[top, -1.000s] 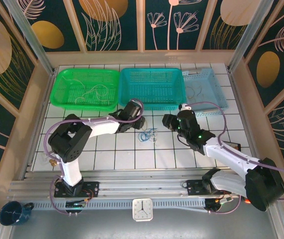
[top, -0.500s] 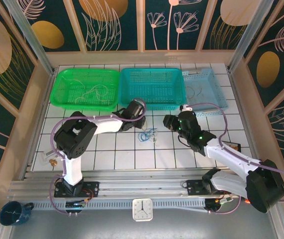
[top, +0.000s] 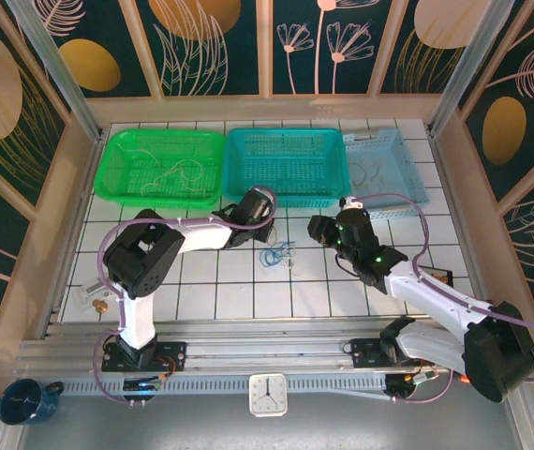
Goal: Untangle the cables
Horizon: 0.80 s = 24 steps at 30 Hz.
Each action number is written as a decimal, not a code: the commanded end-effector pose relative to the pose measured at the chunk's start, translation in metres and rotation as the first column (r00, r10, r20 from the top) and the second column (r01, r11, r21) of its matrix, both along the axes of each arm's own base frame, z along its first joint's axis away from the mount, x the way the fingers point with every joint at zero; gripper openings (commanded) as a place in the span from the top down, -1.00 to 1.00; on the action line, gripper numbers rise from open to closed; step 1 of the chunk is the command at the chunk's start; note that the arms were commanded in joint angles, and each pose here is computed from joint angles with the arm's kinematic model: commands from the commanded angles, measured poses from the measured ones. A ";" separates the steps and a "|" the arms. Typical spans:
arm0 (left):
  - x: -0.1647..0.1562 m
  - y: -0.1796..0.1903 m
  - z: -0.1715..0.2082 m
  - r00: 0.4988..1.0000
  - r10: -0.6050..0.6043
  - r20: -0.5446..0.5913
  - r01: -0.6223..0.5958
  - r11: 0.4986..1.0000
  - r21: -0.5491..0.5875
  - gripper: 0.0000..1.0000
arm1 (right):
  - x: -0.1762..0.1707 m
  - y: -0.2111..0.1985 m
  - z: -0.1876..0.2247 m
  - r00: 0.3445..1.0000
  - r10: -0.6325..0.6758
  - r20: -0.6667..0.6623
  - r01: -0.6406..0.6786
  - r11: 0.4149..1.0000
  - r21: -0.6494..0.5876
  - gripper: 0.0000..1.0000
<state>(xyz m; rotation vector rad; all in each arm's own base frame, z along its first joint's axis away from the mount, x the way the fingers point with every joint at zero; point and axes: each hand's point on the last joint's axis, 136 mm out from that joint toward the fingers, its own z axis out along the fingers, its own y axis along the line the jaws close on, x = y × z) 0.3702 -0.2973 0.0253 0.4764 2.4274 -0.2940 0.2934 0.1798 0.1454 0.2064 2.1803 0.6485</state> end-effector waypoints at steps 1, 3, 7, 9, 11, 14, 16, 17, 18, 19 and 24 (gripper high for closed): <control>-0.001 0.000 -0.003 1.000 -0.001 -0.007 0.001 1.000 0.014 1.00 | 0.003 -0.004 0.008 1.000 -0.023 0.018 0.023 1.000 0.012 -0.03; -0.001 -0.001 0.004 1.000 0.000 0.000 0.000 1.000 -0.003 1.00 | 0.004 -0.003 0.009 1.000 -0.021 0.019 0.021 1.000 0.012 -0.03; -0.002 -0.003 0.022 1.000 0.002 0.017 -0.002 0.999 -0.043 1.00 | 0.005 -0.001 0.010 1.000 -0.017 0.019 0.017 1.000 0.015 -0.03; -0.004 -0.004 0.031 1.000 0.002 0.025 0.000 0.998 -0.063 1.00 | 0.005 0.000 0.011 1.000 -0.011 0.022 0.011 1.000 0.019 -0.03; -0.005 -0.005 0.038 1.000 0.000 0.030 0.002 0.997 -0.082 1.00 | 0.005 0.001 0.010 1.000 -0.008 0.021 0.008 1.000 0.018 -0.03; -0.010 -0.006 0.044 1.000 -0.011 0.020 0.014 0.994 -0.108 1.00 | 0.006 0.003 0.006 1.000 0.000 0.011 0.000 1.000 0.012 -0.03; -0.014 -0.008 0.043 1.000 -0.021 0.006 0.022 0.993 -0.116 0.81 | 0.006 0.004 0.004 1.000 0.006 0.006 -0.006 1.000 0.013 -0.03; -0.015 -0.008 0.042 1.000 -0.021 0.001 0.021 0.993 -0.116 0.71 | 0.006 0.005 0.003 1.000 0.007 0.006 -0.008 1.000 0.017 -0.03; -0.017 -0.007 0.040 1.000 -0.022 -0.003 0.022 0.994 -0.111 0.57 | 0.005 0.005 0.001 1.000 0.011 0.002 -0.011 1.000 0.017 -0.03; -0.019 -0.007 0.037 1.000 -0.023 -0.006 0.022 0.994 -0.103 0.44 | 0.005 0.005 0.001 1.000 0.010 0.002 -0.010 1.000 0.020 -0.03; -0.027 -0.005 0.025 1.000 -0.017 -0.023 0.015 0.997 -0.070 0.17 | 0.005 0.007 -0.001 1.000 0.014 -0.001 -0.014 1.000 0.024 -0.03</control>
